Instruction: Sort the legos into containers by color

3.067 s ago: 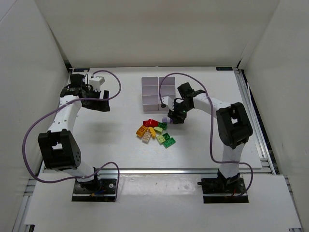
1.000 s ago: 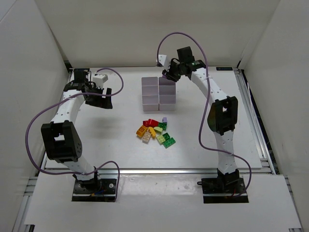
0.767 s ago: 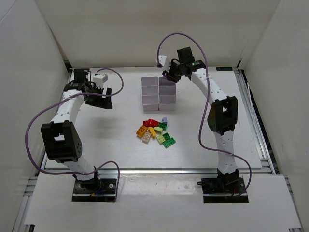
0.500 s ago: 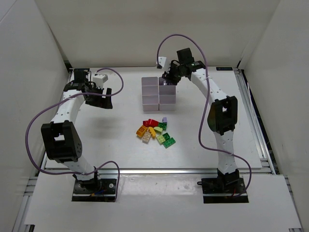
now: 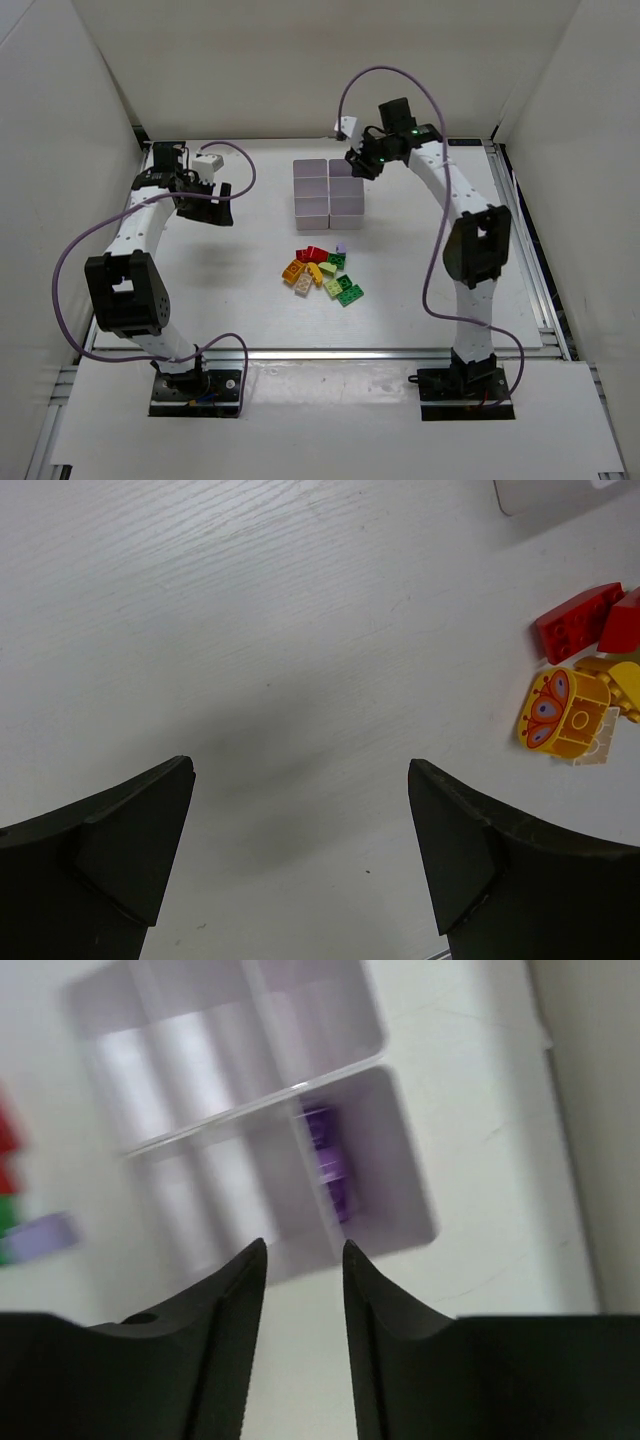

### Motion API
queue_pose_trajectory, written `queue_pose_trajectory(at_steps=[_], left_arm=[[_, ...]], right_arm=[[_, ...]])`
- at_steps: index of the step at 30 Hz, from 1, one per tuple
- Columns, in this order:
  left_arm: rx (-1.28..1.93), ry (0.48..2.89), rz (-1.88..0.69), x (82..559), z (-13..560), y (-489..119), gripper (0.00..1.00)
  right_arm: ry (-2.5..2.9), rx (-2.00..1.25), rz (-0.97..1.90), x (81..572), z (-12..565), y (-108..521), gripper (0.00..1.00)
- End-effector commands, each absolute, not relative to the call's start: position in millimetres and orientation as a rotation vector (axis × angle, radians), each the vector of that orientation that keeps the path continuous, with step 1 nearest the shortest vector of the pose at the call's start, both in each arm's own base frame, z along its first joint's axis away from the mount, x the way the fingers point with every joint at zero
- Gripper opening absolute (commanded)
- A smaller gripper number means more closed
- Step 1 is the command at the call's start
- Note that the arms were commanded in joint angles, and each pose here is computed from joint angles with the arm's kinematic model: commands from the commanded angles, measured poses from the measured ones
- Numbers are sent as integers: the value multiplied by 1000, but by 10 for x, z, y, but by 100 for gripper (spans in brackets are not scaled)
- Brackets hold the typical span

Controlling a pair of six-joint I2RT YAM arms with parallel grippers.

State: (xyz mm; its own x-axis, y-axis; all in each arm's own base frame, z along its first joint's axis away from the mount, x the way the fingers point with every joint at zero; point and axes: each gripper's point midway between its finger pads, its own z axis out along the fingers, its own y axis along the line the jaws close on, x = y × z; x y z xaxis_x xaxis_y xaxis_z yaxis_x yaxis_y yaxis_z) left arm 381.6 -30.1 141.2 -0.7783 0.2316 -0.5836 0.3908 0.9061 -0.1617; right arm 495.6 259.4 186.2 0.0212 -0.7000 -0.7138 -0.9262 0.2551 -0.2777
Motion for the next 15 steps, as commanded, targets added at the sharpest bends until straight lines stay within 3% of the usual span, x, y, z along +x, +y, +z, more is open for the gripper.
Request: queue_pose_trajectory(at_steps=[1, 4, 5, 8, 10, 12, 15], left_arm=[[468, 2435, -368, 3745, 1600, -344, 99], [466, 2440, -367, 3711, 1578, -347, 99], [462, 2443, -367, 3707, 1576, -346, 99], [364, 2480, -338, 3741, 1523, -306, 99], [299, 2506, -292, 3769, 1495, -234, 99], [236, 2509, -275, 3772, 1501, -209, 100], [180, 2479, -240, 3755, 1569, -170, 99]], right_arm=[[1674, -1445, 611, 4101, 2766, 2516, 38], [1778, -1427, 808, 3504, 2752, 2442, 38], [1826, -1399, 851, 3390, 2710, 2434, 33], [2070, -1232, 1018, 3071, 2451, 2462, 31], [2205, -1063, 1025, 2970, 2272, 2469, 34], [2305, -1014, 973, 2835, 2053, 2524, 46], [2356, -903, 932, 2774, 2005, 2700, 44]])
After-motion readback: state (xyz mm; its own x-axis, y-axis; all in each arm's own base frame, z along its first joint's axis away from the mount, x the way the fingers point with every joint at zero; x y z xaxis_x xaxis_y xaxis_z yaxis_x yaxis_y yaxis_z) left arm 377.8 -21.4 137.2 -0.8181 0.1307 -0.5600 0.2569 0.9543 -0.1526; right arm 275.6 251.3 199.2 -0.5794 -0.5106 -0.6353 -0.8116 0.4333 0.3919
